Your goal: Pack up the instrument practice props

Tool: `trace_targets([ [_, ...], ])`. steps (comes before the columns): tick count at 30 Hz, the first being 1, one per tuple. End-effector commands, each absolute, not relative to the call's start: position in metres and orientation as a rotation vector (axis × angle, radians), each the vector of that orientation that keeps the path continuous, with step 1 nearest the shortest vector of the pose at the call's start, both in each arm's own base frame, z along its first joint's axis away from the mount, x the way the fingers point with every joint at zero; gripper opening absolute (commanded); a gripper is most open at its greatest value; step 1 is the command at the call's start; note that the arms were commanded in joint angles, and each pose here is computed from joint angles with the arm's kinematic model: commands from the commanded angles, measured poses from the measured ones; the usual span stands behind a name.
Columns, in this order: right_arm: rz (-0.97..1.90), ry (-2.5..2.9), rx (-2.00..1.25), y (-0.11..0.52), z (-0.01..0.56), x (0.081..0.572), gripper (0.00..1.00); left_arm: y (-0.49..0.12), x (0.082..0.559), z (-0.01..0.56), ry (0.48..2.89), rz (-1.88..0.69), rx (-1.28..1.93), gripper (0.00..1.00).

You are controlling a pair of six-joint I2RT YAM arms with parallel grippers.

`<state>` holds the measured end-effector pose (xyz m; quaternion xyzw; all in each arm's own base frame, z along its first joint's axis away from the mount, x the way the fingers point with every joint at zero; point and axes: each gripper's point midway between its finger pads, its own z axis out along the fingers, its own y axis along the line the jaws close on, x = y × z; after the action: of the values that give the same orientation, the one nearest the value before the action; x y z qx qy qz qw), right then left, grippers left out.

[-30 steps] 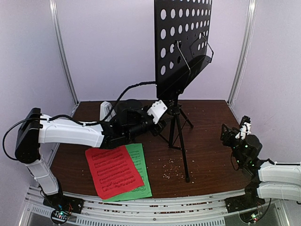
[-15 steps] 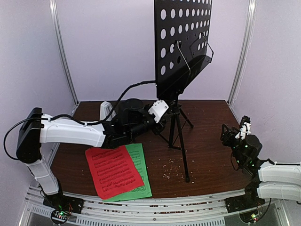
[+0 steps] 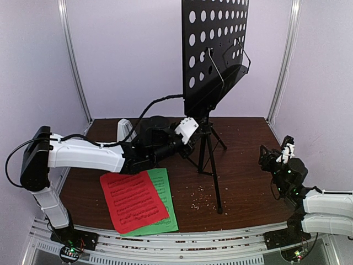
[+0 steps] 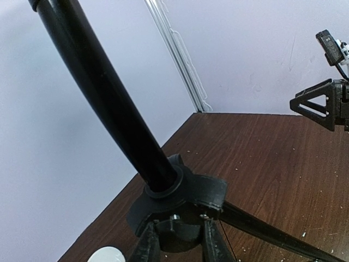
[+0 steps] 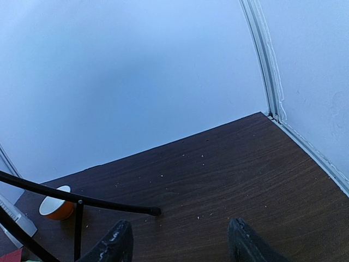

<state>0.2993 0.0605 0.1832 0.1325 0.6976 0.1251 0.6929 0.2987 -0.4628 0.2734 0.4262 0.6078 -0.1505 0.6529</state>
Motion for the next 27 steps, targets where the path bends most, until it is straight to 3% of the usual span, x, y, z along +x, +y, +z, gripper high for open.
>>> trace_targets([
  [1,0.288,1.533,0.312,0.058,0.189,0.298,0.62,-0.465,0.300,0.292,1.352,-0.387,0.896,0.17],
  [10,0.293,1.529,0.316,0.058,0.190,0.298,0.62,-0.461,0.293,0.289,1.467,-0.648,0.793,0.08],
  [16,0.293,1.532,0.315,0.058,0.189,0.298,0.63,-0.450,0.295,0.284,1.650,-1.041,0.597,0.07],
  [20,0.294,1.533,0.316,0.058,0.189,0.298,0.63,-0.444,0.296,0.278,1.731,-1.174,0.483,0.07],
  [22,0.293,1.534,0.317,0.058,0.189,0.299,0.63,-0.441,0.298,0.275,1.757,-1.171,0.446,0.12],
  [27,0.291,1.538,0.317,0.058,0.188,0.299,0.63,-0.439,0.298,0.280,1.735,-1.140,0.468,0.40],
])
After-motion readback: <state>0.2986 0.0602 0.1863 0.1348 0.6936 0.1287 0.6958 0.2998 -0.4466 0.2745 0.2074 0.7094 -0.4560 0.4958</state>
